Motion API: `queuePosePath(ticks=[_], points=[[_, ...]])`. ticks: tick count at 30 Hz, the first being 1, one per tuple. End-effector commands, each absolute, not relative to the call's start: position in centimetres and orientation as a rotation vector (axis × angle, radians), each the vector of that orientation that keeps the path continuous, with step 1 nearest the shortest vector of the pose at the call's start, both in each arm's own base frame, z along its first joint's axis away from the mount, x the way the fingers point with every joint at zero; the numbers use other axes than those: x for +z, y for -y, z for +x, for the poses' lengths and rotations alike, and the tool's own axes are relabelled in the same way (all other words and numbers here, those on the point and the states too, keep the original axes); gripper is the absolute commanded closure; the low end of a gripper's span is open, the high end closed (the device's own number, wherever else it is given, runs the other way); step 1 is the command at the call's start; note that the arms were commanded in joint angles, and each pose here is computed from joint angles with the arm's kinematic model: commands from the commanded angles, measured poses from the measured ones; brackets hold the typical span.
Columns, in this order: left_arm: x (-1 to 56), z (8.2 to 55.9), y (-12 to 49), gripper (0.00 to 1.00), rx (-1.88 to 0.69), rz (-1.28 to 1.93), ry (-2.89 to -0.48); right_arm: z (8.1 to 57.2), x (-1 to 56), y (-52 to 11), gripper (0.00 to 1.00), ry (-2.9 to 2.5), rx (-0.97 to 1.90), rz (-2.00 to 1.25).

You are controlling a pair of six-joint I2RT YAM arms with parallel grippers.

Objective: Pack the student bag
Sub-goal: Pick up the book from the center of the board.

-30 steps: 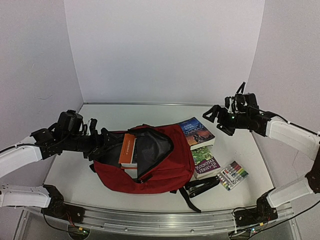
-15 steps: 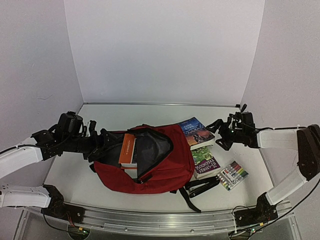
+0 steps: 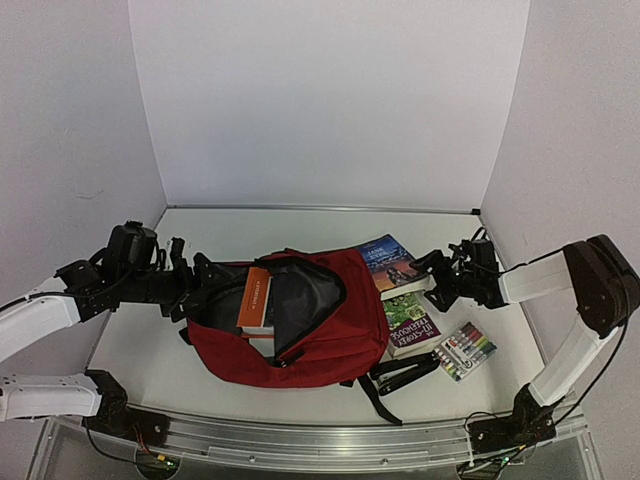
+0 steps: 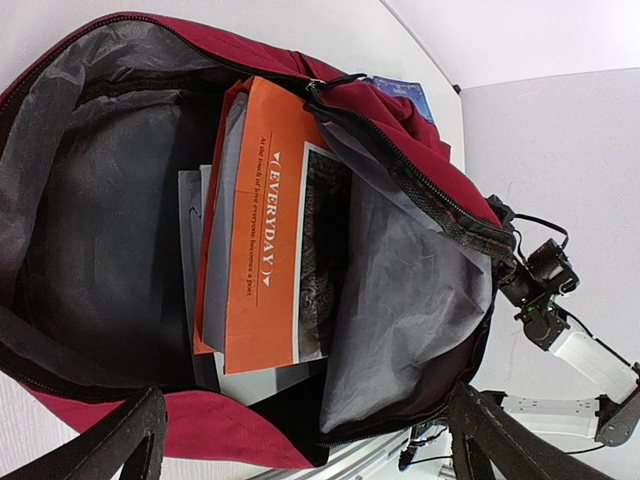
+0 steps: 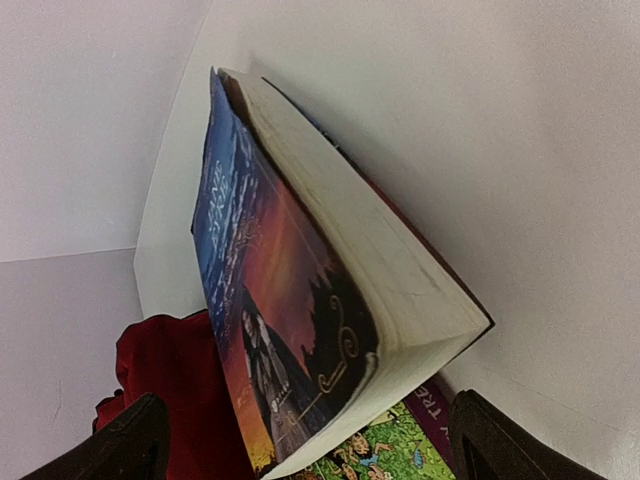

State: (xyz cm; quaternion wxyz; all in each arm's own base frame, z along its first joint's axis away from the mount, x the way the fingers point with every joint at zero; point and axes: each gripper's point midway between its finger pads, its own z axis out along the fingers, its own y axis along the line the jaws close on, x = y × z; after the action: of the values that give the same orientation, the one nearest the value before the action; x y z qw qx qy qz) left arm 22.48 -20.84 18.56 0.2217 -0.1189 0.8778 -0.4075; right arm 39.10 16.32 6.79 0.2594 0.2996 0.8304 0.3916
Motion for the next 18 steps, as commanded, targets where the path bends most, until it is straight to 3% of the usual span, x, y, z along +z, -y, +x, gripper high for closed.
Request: queuePosePath(ticks=[1, 4, 7, 11, 18], points=[[19.3, 22.6, 20.2, 0.02, -1.129, -0.355, -2.399, 39.5, 7.2, -15.9, 0.05, -2.179, 1.061, 0.87], [19.2, 22.7, 20.0, 0.02, -1.131, -0.363, -2.4, 39.7, 6.8, -16.4, 0.05, -2.181, 1.09, 0.863], [19.3, 22.8, 20.0, 0.02, -1.137, -0.365, -2.401, 40.0, 6.7, -17.3, 0.18, -2.176, 1.153, 0.842], [19.3, 22.9, 20.0, 0.02, -1.139, -0.365, -2.405, 40.5, 6.6, -18.4, 0.26, -2.18, 1.183, 0.821], [19.6, 23.0, 19.9, 0.02, -1.142, -0.37, -2.406, 41.7, 5.9, -18.5, 0.26, -2.169, 1.172, 0.828]])
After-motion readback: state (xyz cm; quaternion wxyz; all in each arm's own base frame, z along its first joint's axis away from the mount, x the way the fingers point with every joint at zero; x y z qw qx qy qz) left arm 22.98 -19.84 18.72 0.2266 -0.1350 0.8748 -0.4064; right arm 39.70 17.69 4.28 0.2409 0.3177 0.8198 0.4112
